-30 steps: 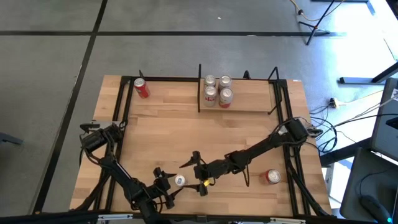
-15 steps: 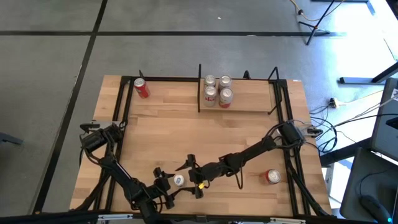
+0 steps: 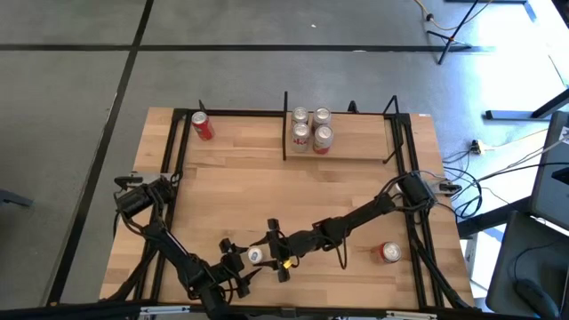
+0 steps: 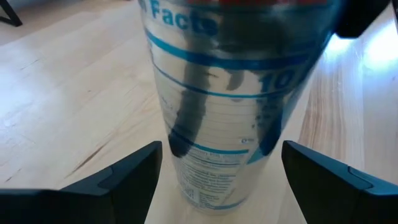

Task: Place canned beverage on shelf
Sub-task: Put the bottom blue soda can on the shelf

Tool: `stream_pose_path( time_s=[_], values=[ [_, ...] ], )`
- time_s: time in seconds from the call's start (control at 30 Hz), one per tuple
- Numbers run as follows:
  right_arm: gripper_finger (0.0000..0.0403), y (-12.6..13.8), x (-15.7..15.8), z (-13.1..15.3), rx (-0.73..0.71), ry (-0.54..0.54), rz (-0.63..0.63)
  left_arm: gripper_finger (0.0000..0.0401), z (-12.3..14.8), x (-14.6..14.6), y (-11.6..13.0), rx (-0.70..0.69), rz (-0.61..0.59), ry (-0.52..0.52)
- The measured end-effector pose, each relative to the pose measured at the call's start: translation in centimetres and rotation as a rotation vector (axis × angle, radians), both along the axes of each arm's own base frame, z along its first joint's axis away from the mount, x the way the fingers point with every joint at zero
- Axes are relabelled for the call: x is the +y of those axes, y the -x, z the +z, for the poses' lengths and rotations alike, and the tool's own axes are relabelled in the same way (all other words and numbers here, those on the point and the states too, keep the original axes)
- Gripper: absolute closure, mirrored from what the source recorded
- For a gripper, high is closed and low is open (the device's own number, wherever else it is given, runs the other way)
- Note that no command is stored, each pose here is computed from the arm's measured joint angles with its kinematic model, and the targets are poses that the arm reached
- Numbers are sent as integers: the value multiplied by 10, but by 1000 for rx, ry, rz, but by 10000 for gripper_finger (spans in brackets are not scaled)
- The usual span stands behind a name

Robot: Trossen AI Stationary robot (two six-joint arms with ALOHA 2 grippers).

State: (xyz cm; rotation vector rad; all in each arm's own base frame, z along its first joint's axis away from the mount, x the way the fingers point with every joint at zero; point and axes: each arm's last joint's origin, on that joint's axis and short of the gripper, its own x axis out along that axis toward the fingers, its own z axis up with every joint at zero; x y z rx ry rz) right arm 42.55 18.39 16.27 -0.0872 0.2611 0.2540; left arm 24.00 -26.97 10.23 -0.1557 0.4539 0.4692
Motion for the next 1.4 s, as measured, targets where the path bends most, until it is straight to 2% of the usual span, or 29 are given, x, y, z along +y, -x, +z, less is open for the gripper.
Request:
stream_pose_path(
  time_s=[0.17, 0.33, 0.47, 0.63, 0.9, 1.1, 1.27, 1.4],
  values=[
    [193, 5, -2, 12, 38, 26, 2, 86, 0, -3, 3, 44, -44, -17],
    [189, 20, -10, 44, 91, 90, -12, 86, 13, -6, 13, 52, -74, -28],
    [198, 38, -20, 74, 122, 130, -40, 86, 21, -7, 23, 60, -94, -59],
    [198, 73, -52, 101, 156, 157, -124, 86, 29, 2, 25, 107, -87, -110],
    [198, 151, -120, 121, 139, 134, -355, 86, 42, 33, 17, 261, -27, -175],
    [192, 205, -173, 140, 86, 100, -544, 86, 43, 61, 14, 344, -32, -211],
    [196, 237, -210, 155, 76, 101, -691, 86, 32, 99, 27, 330, -56, -148],
    [195, 246, -234, 156, 87, 84, -724, 86, 25, 125, 41, 257, -108, -75]
  ],
)
